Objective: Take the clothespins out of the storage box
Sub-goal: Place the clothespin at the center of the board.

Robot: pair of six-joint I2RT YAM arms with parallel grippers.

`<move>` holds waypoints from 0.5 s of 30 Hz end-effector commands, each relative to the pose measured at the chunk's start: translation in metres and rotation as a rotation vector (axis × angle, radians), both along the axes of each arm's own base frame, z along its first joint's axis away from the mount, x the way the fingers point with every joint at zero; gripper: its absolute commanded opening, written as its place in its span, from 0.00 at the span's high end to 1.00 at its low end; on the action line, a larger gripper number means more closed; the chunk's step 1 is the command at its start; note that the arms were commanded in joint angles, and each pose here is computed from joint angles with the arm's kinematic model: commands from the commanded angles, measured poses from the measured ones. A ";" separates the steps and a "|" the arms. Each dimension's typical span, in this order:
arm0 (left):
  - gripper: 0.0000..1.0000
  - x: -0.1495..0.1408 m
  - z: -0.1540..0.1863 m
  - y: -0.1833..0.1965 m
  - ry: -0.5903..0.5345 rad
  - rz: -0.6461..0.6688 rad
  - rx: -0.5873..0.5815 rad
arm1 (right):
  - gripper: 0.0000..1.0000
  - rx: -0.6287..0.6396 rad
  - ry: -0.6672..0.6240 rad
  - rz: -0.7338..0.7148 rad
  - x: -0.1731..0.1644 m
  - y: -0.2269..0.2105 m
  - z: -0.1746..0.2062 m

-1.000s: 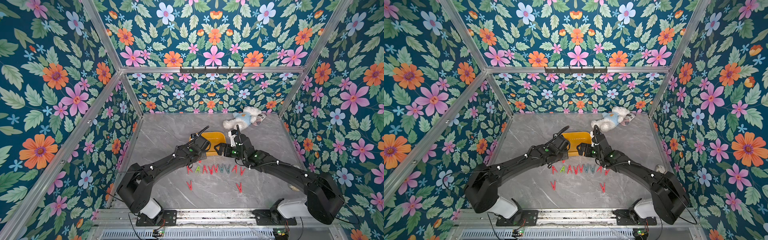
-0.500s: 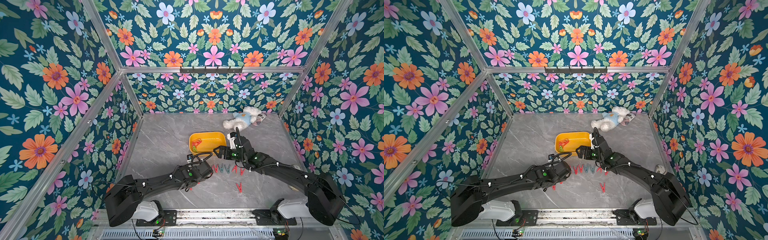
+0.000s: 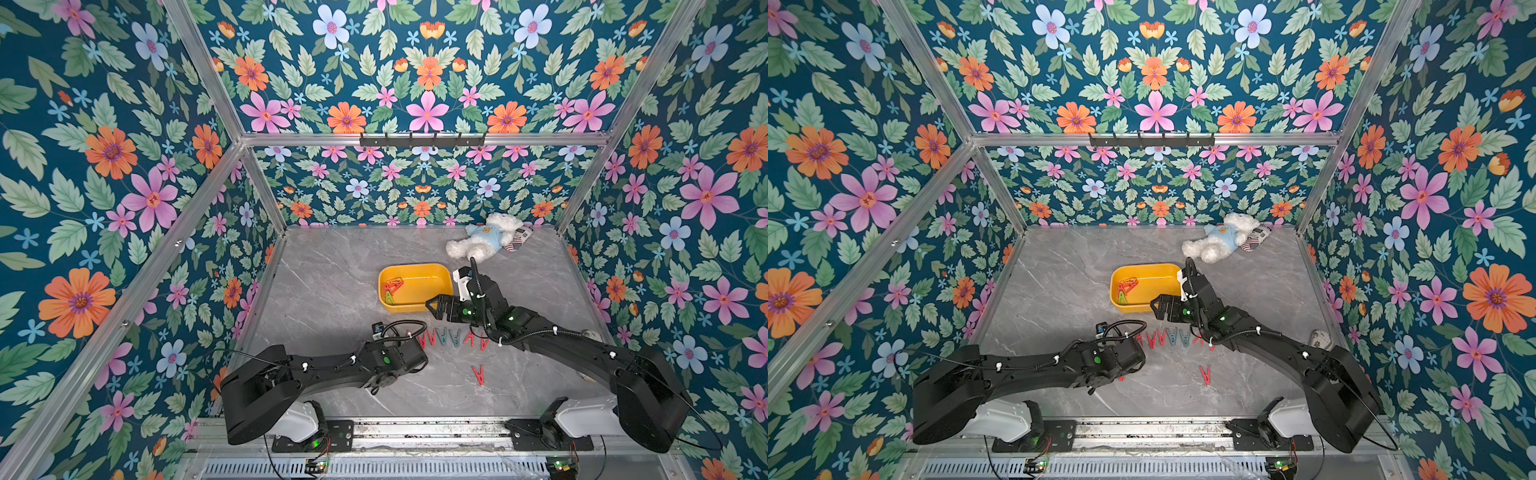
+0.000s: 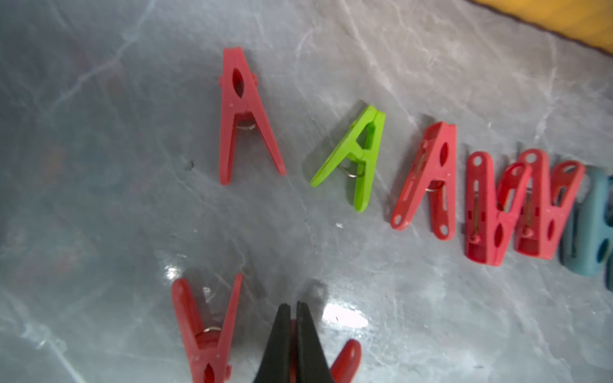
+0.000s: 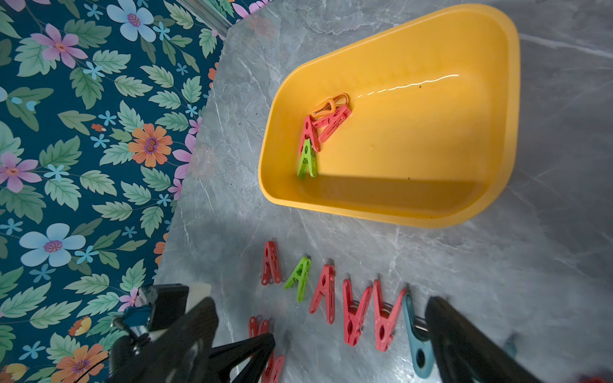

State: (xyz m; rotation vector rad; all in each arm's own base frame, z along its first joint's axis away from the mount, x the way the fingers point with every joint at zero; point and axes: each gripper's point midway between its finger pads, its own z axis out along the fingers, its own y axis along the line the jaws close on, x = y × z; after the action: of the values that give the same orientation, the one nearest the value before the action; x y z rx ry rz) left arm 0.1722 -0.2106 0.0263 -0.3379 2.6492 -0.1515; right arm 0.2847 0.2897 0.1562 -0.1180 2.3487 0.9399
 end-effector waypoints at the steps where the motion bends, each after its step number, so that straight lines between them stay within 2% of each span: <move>1: 0.99 0.001 -0.003 -0.001 -0.005 0.025 -0.010 | 0.01 0.004 -0.016 0.001 0.002 0.002 0.004; 5: 0.96 -0.001 -0.007 0.002 0.004 0.033 -0.004 | 0.01 0.004 -0.015 0.003 0.004 0.003 0.003; 8: 0.88 0.000 -0.002 0.002 -0.004 0.027 0.000 | 0.01 0.004 -0.013 0.007 0.005 0.006 0.003; 12: 0.83 0.003 0.009 0.002 -0.025 0.030 0.001 | 0.01 0.004 -0.013 0.005 0.010 0.009 0.005; 15: 0.76 0.007 0.024 0.003 -0.052 0.033 -0.004 | 0.01 -0.003 -0.014 0.003 0.015 0.013 0.006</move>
State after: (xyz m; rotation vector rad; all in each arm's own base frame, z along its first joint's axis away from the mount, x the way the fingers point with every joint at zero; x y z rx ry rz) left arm 0.1751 -0.2173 0.0407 -0.3641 2.6277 -0.2018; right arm 0.2948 0.2986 0.1569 -0.1199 2.3561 0.9338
